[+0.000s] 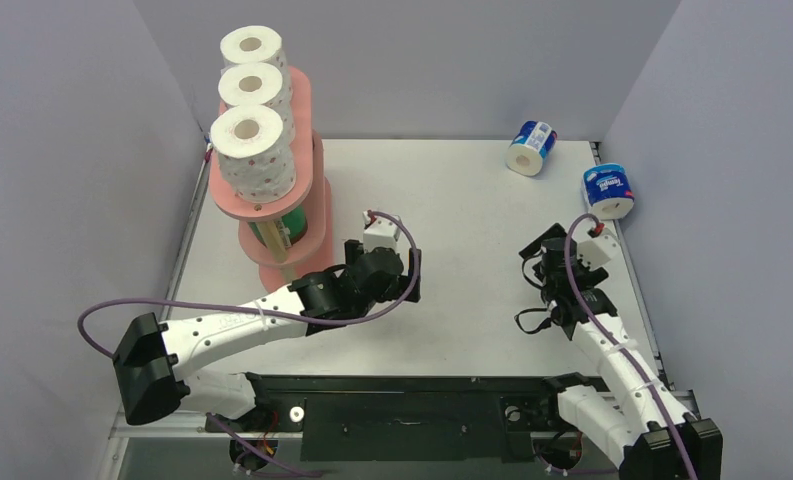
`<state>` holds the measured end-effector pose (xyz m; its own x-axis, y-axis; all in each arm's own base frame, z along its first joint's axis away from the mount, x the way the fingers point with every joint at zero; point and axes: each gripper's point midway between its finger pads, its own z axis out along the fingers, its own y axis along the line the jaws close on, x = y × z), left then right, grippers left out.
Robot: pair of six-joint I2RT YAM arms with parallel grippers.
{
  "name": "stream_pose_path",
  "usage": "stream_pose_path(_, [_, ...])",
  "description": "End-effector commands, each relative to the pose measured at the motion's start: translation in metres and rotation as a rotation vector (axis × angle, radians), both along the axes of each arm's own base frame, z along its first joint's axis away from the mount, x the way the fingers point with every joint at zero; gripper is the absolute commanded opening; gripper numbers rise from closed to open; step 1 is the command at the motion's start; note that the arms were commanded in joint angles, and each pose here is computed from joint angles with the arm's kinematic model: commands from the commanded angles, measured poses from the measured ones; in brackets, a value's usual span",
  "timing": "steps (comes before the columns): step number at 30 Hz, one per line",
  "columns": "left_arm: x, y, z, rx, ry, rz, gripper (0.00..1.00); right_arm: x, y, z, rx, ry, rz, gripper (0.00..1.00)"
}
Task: Place and organize the paper towels onto the shelf
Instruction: Pick up the paper towel from the corner of the board.
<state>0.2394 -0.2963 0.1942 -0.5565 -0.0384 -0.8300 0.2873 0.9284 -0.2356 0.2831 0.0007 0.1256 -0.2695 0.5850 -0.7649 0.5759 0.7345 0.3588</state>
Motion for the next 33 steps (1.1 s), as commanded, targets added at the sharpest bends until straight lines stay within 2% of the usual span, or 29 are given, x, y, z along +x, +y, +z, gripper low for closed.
stream_pose_path(1, [-0.019,-0.006,-0.021,-0.03,0.05,0.015,0.96,0.007,-0.041,0.038,-0.017,-0.072,-0.171,1.0])
stream_pose_path(8, [-0.052,-0.029,-0.059,-0.056,0.143,-0.159,0.96,0.02,-0.082,0.036,0.15,-0.157,-0.294,1.0])
stream_pose_path(13, [-0.061,-0.029,-0.067,-0.056,0.159,-0.212,0.96,0.04,-0.107,0.041,0.166,-0.273,-0.374,1.0])
stream_pose_path(16, [-0.062,-0.025,-0.067,-0.063,0.149,-0.213,0.96,0.061,-0.123,0.06,0.169,-0.384,-0.401,0.99])
stream_pose_path(20, [-0.065,-0.016,-0.071,-0.06,0.142,-0.211,0.96,0.098,-0.144,0.045,0.171,-0.333,-0.404,0.97])
stream_pose_path(21, [-0.064,-0.014,-0.068,-0.056,0.132,-0.211,0.96,0.106,-0.148,0.051,0.169,-0.365,-0.396,0.97])
stream_pose_path(26, [-0.058,-0.003,-0.062,-0.067,0.078,-0.182,0.96,0.121,-0.184,0.02,0.169,-0.314,-0.409,0.94])
stream_pose_path(33, [-0.054,-0.016,-0.054,-0.103,0.057,-0.228,0.96,0.143,-0.218,0.023,0.186,-0.345,-0.364,0.92])
